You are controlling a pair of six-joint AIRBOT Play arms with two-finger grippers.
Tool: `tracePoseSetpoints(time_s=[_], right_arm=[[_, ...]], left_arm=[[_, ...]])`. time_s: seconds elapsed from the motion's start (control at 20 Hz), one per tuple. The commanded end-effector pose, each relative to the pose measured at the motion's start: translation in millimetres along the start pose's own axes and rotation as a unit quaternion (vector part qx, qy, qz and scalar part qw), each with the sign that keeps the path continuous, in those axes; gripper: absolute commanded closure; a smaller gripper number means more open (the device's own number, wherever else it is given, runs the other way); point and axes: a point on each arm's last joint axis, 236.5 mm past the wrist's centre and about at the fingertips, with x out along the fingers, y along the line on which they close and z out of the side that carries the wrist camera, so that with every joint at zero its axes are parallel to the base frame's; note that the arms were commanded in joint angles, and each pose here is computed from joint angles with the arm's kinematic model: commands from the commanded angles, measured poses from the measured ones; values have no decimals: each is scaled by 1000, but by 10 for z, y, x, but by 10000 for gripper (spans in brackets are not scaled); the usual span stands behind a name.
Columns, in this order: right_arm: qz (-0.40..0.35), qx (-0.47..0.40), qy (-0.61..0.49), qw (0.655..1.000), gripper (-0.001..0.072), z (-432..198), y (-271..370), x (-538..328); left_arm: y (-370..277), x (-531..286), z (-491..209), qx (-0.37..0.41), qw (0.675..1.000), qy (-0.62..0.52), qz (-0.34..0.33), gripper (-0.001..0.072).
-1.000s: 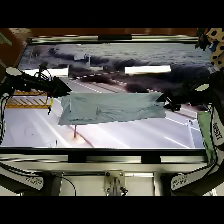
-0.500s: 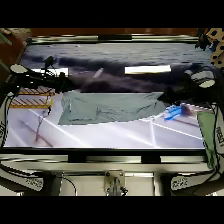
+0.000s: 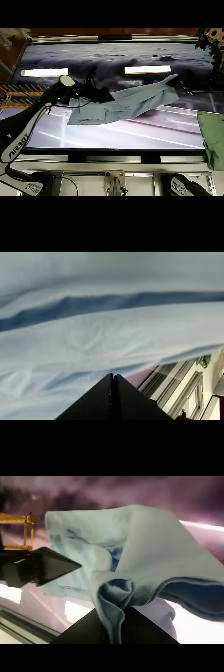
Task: Fold the shirts.
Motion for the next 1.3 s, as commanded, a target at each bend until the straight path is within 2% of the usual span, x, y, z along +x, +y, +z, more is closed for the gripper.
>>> tracePoseSetpoints(time_s=[0.0, 0.3, 0.4, 0.6, 0.75, 0.9, 1.05, 1.25], right_arm=[[6, -5, -30, 1000, 662, -105, 401, -344], [72, -5, -30, 997, 662, -258, 889, -532], [70, -8, -27, 997, 662, -310, 919, -566], [51, -8, -39, 998, 662, -256, 836, -561], [38, -6, -77, 996, 662, -37, 733, -537], [63, -6, -70, 996, 662, 84, 710, -333], [88, -23, -33, 995, 662, 43, 877, 266], [103, -28, 32, 994, 662, -310, 1130, 1416]], left_arm=[[-232, 510, -229, -20, 1000, -8, -6, 680], [-358, 1242, -434, -117, 992, -30, -43, 680], [-383, 1245, -396, -120, 991, -37, -50, 681], [-410, 813, -152, -66, 996, -39, -55, 683], [-380, 79, 210, -4, 997, -68, -24, 684], [-177, -1033, 739, 35, 986, -157, 52, 684], [-107, -2309, 1078, 42, 958, -265, 97, 684], [-262, -3593, 990, 51, 922, -362, 129, 683]])
